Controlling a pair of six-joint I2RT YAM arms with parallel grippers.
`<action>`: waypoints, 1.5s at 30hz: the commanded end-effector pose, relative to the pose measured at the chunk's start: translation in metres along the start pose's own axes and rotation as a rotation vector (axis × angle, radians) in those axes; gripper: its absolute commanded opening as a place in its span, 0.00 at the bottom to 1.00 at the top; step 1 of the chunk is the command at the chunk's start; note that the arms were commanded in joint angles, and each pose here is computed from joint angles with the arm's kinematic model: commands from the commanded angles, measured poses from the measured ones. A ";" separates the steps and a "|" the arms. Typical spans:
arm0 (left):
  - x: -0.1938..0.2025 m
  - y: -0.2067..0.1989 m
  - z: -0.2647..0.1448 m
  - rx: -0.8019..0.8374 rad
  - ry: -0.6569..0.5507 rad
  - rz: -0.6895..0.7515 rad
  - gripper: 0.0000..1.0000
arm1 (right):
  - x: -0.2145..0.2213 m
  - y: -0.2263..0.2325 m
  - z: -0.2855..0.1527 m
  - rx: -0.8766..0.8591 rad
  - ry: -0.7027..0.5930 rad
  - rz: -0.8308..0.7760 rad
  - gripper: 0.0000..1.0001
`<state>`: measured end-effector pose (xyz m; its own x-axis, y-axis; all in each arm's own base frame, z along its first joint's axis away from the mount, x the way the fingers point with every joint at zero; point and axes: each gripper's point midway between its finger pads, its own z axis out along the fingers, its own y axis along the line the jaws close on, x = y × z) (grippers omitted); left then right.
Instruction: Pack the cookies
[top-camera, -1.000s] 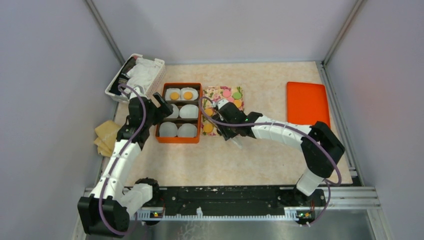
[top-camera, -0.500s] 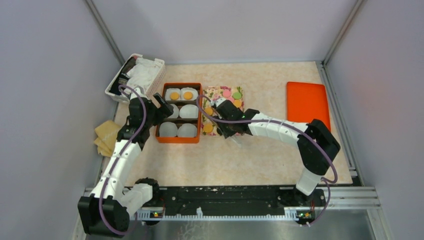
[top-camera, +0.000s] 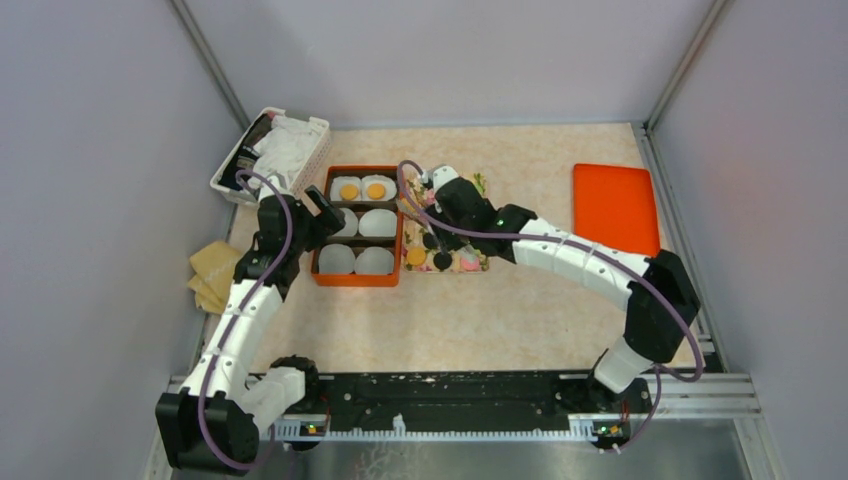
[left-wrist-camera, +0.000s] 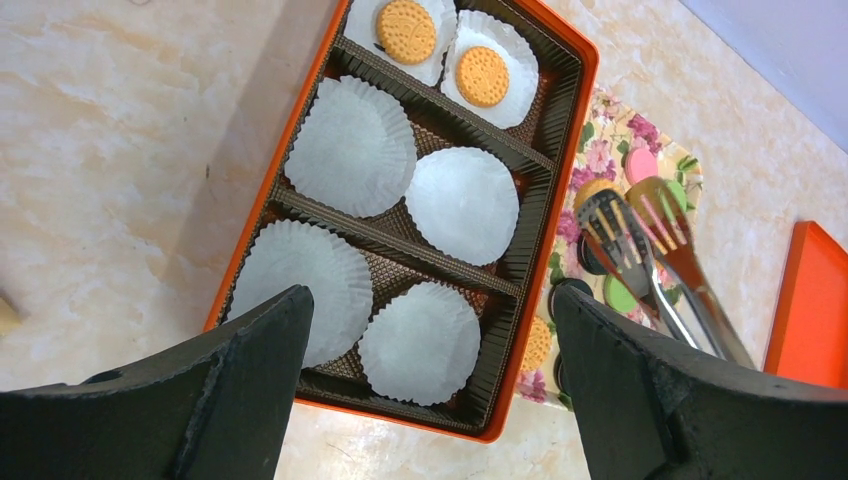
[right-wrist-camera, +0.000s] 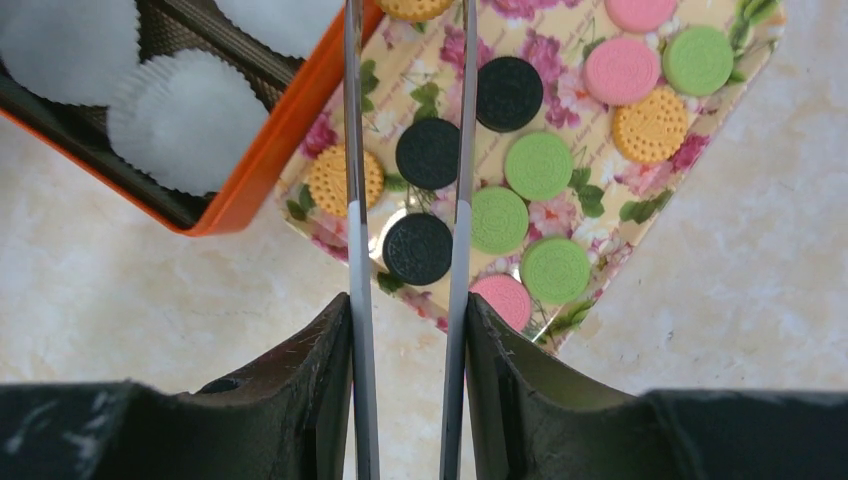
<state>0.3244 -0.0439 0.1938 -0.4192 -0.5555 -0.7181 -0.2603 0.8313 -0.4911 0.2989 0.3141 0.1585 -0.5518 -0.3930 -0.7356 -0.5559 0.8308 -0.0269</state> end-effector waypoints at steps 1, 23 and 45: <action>-0.014 -0.004 -0.002 0.011 -0.054 -0.021 0.96 | -0.062 0.020 -0.035 -0.051 -0.188 0.020 0.00; -0.016 0.003 -0.004 -0.022 -0.073 0.008 0.97 | -0.041 0.069 0.033 -0.116 -0.081 -0.060 0.00; -0.018 -0.004 -0.005 0.011 -0.065 0.014 0.97 | -0.082 0.035 -0.039 -0.032 -0.264 -0.001 0.32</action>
<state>0.3243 -0.0373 0.1949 -0.4005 -0.5479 -0.7344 -0.2794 0.8364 -0.4716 0.2962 0.3749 0.1640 -0.4829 -0.4079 -0.7749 -0.6301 0.7763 -0.0160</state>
